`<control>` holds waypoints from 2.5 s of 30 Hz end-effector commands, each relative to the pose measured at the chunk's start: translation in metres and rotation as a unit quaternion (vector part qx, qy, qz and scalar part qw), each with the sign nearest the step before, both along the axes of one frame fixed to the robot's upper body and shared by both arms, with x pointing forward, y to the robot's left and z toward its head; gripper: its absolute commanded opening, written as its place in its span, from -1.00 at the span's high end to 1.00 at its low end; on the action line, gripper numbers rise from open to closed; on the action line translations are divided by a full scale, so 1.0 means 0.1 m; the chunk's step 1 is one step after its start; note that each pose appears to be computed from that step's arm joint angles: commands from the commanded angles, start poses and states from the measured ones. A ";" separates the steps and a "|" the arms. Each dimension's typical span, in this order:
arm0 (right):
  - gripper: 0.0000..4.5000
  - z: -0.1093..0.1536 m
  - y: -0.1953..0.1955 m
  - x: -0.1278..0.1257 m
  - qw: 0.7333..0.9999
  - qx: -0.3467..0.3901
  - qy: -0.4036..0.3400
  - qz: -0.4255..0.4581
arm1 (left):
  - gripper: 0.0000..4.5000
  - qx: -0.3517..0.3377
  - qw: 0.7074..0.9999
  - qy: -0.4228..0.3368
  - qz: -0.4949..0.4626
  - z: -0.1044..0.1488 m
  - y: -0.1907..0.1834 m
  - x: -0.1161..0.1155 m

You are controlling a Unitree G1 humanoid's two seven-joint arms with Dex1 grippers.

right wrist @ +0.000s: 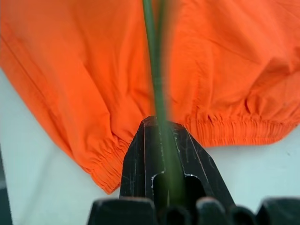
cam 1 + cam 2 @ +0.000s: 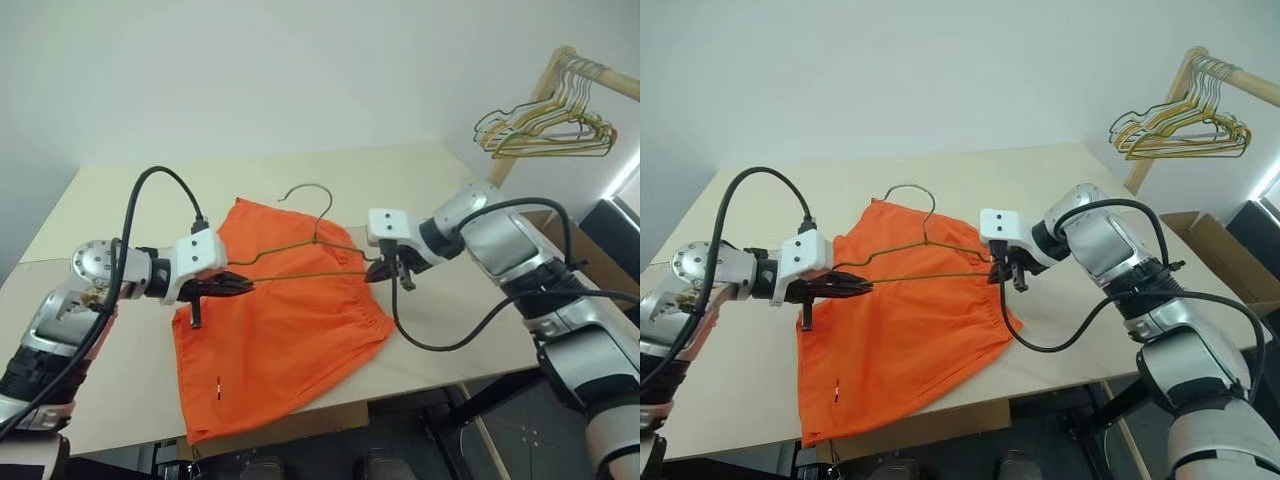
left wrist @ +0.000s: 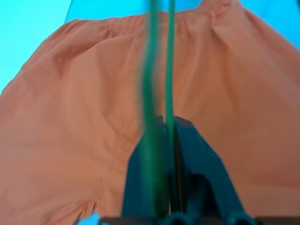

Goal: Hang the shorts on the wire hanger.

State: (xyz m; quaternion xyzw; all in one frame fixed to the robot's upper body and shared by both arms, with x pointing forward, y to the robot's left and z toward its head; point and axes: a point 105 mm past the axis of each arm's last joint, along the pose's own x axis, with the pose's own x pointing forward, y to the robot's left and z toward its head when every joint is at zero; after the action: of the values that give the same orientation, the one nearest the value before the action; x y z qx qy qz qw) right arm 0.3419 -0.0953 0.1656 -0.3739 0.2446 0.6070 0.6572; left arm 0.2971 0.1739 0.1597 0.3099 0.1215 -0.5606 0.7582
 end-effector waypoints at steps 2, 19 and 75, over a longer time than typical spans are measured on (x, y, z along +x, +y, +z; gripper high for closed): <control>1.00 0.14 -0.18 -0.15 1.000 0.021 -0.009 0.001 | 0.22 -0.017 0.999 -0.013 -0.037 0.13 0.02 -0.06; 1.00 -0.53 -1.46 -0.97 0.833 0.125 0.287 -0.456 | -0.98 -0.189 0.982 0.009 0.023 0.40 -0.13 -0.09; 1.00 -0.77 -1.13 -1.07 0.814 0.122 0.457 -0.337 | -0.98 -0.139 0.990 0.016 -0.001 0.39 -0.15 -0.38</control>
State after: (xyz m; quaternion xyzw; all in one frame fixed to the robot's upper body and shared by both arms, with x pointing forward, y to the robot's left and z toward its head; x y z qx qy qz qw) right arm 0.2389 -0.2163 0.0792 0.1400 0.5652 0.4345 0.6871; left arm 0.2600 0.1581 0.1844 0.1689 0.0830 -0.5827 0.7906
